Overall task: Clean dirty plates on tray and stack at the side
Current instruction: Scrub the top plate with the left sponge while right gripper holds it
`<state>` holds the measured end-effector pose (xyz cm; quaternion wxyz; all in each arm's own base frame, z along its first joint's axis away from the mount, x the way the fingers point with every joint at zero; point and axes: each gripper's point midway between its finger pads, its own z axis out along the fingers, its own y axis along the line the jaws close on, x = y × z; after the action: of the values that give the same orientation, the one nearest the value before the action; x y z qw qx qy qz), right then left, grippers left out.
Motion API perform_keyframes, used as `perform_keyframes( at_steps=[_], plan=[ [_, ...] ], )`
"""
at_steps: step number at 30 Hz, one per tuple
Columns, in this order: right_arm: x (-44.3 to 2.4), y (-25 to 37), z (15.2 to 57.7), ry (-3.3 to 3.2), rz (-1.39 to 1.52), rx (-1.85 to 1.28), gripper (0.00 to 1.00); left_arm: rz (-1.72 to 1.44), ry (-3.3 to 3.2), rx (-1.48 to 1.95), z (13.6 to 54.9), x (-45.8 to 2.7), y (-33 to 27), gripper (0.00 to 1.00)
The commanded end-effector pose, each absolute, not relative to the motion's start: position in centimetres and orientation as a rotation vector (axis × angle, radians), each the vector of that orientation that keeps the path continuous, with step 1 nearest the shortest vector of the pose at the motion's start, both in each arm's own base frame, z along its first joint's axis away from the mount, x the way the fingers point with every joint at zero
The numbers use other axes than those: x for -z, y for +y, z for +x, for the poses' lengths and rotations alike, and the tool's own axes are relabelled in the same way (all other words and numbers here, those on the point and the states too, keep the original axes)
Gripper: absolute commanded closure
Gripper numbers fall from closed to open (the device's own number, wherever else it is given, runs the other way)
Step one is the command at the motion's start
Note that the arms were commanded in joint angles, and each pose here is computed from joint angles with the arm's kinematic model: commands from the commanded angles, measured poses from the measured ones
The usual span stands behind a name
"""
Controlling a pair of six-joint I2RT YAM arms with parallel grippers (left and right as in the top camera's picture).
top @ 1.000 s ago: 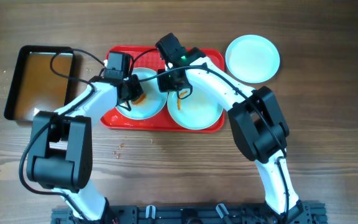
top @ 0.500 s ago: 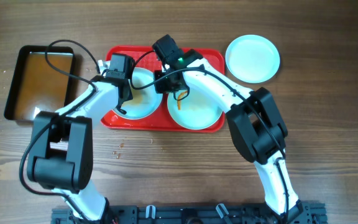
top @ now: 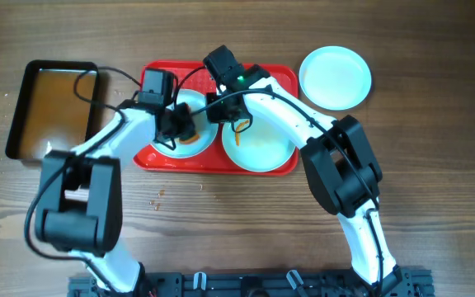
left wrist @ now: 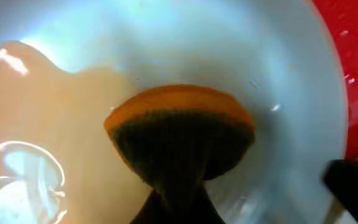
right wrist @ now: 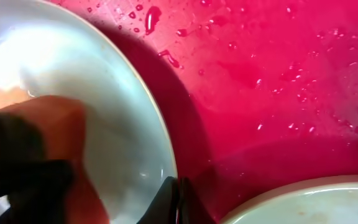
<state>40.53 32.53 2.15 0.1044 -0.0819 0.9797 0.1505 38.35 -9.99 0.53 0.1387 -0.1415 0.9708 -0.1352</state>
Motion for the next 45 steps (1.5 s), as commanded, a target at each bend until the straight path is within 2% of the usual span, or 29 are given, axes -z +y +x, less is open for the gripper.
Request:
perform_keyframes(
  at_steps=[1, 9, 15, 23, 29, 32, 35, 38, 42, 45],
  plan=[
    [-1.1, 31.9, 40.6, 2.906, -0.215, -0.403, 0.96, -0.462, 2.869, 0.278, 37.1, 1.3, -8.8, 0.96],
    [-1.1, 31.9, 40.6, 2.905, -0.214, -0.404, 0.96, -0.505, 2.756, -0.367, 36.6, 0.2, -0.9, 0.96],
    [-1.1, 32.0, 40.7, 2.896, -0.234, -0.407, 0.96, -0.431, 2.599, -0.489, 38.7, -4.8, 0.9, 0.96],
    [-1.7, 32.5, 41.0, 2.87, -0.296, -0.422, 0.96, -0.483, 2.379, -0.267, 40.7, -12.7, 0.3, 0.96],
    [-4.7, 32.0, 44.2, 2.715, -0.47, -0.266, 0.95, -0.623, 2.409, 0.421, 41.1, -13.5, 0.8, 0.96],
    [-4.9, 32.0, 44.7, 2.676, -0.529, -0.237, 0.7, -0.75, 2.358, 0.444, 40.7, -13.7, 5.2, 0.96],
    [-4.8, 31.9, 44.6, 2.689, -0.515, -0.237, 0.69, -0.801, 2.343, 0.486, 40.2, -13.7, 6.9, 0.96],
    [-3.6, 32.3, 44.3, 2.716, -0.499, -0.265, 0.7, -0.718, 2.399, 0.675, 39.9, -13.2, 2.9, 0.96],
    [-1.5, 33.4, 43.3, 2.766, -0.515, -0.338, 0.71, -0.608, 2.518, 0.699, 39.3, -10.6, -2.1, 0.96],
    [-1.3, 33.1, 43.0, 2.792, -0.49, -0.327, 0.76, -0.549, 2.59, 0.663, 39.1, -8.7, -4.4, 0.96]
  ],
)
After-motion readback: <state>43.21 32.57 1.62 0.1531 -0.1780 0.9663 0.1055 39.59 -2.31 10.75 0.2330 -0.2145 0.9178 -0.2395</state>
